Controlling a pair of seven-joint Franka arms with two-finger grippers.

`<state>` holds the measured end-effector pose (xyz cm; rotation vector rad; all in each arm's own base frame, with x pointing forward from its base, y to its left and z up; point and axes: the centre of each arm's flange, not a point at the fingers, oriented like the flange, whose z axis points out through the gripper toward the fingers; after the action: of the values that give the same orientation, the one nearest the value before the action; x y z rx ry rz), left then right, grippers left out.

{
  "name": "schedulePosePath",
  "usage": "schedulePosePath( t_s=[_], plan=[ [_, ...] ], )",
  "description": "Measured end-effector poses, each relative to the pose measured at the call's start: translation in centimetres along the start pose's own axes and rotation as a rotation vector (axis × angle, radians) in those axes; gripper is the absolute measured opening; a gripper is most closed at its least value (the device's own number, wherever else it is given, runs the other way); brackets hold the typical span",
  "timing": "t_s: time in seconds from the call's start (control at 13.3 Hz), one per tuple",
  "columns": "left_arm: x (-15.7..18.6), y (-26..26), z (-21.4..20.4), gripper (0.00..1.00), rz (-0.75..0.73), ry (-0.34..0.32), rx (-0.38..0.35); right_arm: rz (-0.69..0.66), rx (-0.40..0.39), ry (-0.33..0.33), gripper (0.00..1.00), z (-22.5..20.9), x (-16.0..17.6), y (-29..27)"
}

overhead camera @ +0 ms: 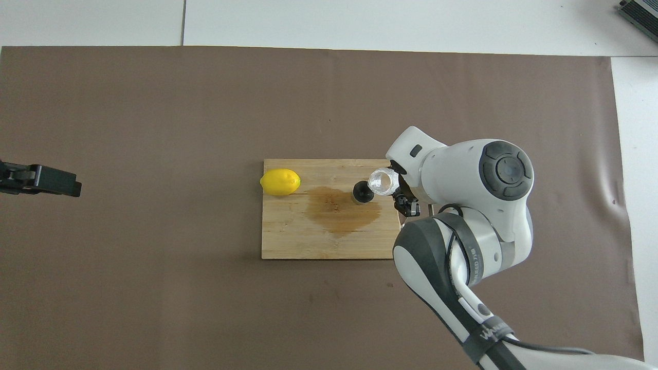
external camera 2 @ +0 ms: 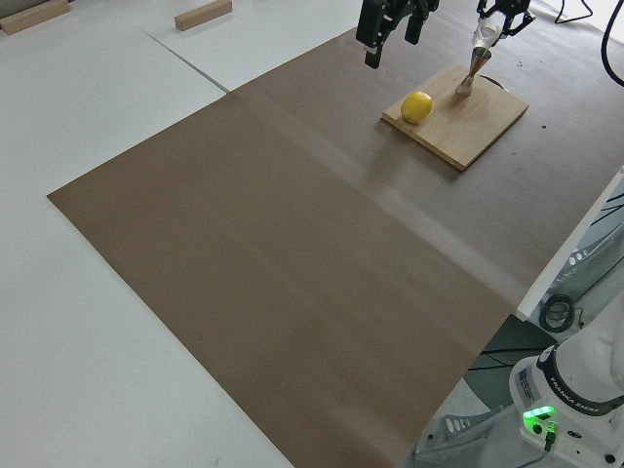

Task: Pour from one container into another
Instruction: 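Tilt the white cup with the right gripper over the metal cup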

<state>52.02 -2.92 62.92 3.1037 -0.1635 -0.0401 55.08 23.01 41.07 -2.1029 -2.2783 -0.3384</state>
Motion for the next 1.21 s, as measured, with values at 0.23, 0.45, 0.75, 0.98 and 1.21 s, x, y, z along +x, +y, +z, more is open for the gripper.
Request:
schedulePosePath(
  t_s=[0.23,0.45,0.75,0.98,1.21],
  plan=[
    [0.0,0.0,0.0,1.0,0.0,0.0,0.0,-0.047,0.0,-0.042,0.48,-0.1,0.4,-0.1],
    [0.0,0.0,0.0,1.0,0.0,0.0,0.0,-0.101,-0.011,-0.084,0.48,-0.2,1.0,-0.2],
    [0.0,0.0,0.0,1.0,0.0,0.0,0.0,-0.199,-0.036,-0.155,0.48,-0.5,2.4,-0.4],
    [0.0,0.0,0.0,1.0,0.0,0.0,0.0,-0.261,-0.052,-0.205,0.48,-0.6,3.0,-0.5],
    [0.0,0.0,0.0,1.0,0.0,0.0,0.0,-0.296,-0.057,-0.247,0.48,-0.6,2.9,-0.5]
  ],
)
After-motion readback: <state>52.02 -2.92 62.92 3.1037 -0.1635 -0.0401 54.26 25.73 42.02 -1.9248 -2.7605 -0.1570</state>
